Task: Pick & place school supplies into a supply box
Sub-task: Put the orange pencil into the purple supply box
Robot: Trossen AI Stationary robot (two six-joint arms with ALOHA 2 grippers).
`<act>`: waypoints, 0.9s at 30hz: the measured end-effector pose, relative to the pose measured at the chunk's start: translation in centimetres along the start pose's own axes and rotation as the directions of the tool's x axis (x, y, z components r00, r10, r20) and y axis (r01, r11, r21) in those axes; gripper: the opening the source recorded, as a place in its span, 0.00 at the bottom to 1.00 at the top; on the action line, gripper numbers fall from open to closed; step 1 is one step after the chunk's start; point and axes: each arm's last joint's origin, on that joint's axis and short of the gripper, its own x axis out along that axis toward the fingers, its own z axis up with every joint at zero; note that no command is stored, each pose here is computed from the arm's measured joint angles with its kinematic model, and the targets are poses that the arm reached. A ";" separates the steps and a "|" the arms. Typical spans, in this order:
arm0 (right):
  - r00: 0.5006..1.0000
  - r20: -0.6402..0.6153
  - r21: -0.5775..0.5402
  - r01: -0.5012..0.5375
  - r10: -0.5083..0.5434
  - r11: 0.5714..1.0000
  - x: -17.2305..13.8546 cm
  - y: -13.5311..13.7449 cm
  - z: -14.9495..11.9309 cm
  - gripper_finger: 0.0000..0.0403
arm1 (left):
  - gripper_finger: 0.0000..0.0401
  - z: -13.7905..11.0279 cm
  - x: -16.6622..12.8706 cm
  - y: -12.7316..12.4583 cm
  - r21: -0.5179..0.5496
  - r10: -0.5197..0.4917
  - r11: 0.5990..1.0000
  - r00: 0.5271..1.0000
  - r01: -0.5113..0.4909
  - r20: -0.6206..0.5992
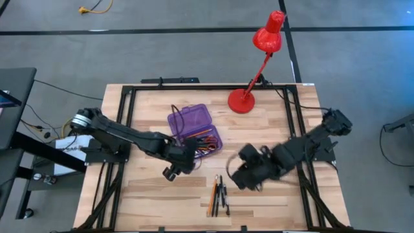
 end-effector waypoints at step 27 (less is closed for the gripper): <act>0.984 -0.007 0.219 0.173 -0.175 0.960 1.3 1.6 -10.4 0.31 | 0.54 5.4 11.8 -0.4 0.280 -0.080 0.959 0.987 0.039 0.136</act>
